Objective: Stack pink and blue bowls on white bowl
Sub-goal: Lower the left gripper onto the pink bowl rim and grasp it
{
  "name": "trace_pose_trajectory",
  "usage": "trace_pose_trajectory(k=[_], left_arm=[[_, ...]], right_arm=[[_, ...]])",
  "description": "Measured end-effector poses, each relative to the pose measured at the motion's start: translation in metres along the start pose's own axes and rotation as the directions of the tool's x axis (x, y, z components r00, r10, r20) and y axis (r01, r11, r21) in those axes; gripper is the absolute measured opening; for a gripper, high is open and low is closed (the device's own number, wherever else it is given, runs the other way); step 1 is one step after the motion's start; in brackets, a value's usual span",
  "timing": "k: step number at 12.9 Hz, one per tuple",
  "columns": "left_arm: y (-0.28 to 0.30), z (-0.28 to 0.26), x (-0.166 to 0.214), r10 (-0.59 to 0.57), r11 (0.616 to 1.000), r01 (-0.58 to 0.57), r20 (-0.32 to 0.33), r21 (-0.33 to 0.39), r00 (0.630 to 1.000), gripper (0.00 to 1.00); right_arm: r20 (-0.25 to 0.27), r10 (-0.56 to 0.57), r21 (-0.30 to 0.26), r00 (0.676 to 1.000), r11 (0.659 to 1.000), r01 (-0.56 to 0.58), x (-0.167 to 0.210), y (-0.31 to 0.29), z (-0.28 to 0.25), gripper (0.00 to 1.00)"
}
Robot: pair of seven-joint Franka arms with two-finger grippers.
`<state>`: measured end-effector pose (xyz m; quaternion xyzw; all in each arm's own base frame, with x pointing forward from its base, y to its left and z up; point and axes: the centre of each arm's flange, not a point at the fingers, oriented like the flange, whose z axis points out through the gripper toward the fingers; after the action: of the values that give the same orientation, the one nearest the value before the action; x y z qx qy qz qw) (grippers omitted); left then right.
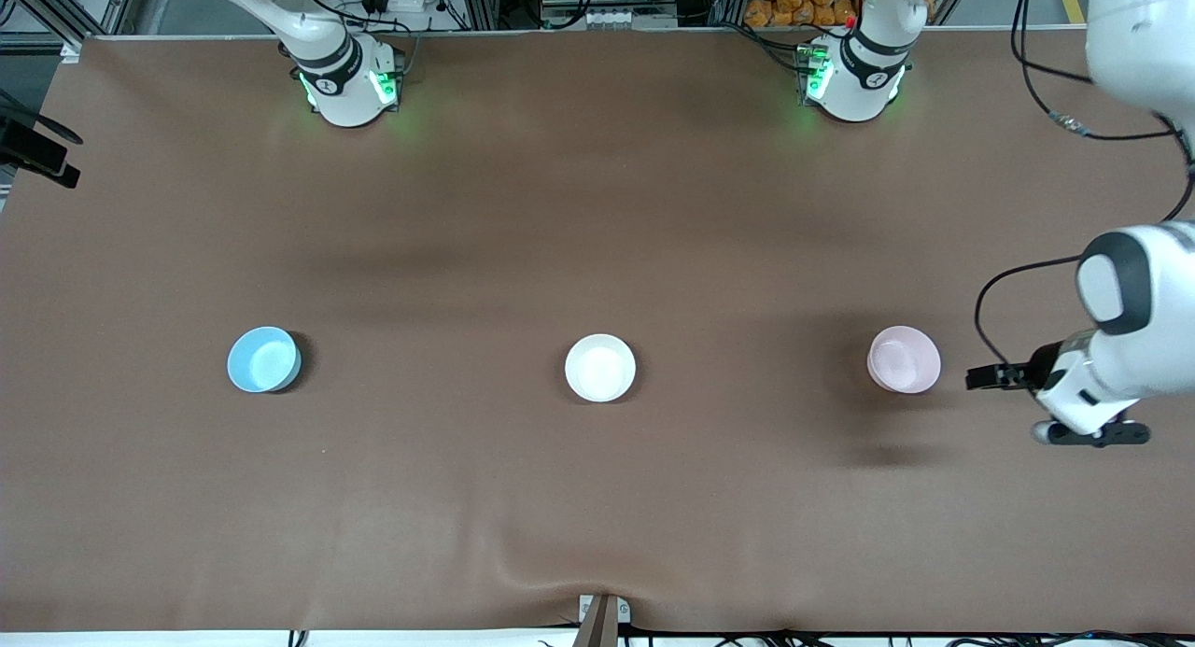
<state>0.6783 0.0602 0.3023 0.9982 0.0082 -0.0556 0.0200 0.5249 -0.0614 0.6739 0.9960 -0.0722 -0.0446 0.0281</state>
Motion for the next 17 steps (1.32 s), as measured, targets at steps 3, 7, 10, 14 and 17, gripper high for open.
trace_pose_trajectory(k=[3,7,10,14,17], left_arm=[[-0.001,0.047,-0.01,-0.009,1.0,0.01,0.011,-0.005,1.0,0.97],[0.003,0.067,-0.022,-0.006,1.0,0.006,-0.003,-0.006,1.0,0.85],[0.007,0.073,-0.026,-0.001,1.0,0.001,0.01,-0.009,1.0,0.75],[0.006,0.088,-0.035,-0.004,1.0,0.004,0.039,-0.01,0.999,0.62],[0.006,0.093,-0.039,-0.003,1.0,0.004,0.049,-0.011,0.999,0.37]], right_arm=[[-0.006,0.001,-0.012,1.0,1.0,-0.001,0.004,0.0,0.003,1.0],[-0.101,-0.026,-0.012,0.995,1.0,0.025,0.015,-0.041,-0.004,1.0],[-0.11,-0.004,-0.009,0.994,1.0,0.003,0.014,-0.065,-0.005,1.0],[-0.111,-0.02,-0.01,0.994,1.0,0.019,0.012,-0.076,-0.005,1.0],[-0.111,-0.02,-0.011,0.994,1.0,0.019,0.012,-0.076,-0.005,1.0]])
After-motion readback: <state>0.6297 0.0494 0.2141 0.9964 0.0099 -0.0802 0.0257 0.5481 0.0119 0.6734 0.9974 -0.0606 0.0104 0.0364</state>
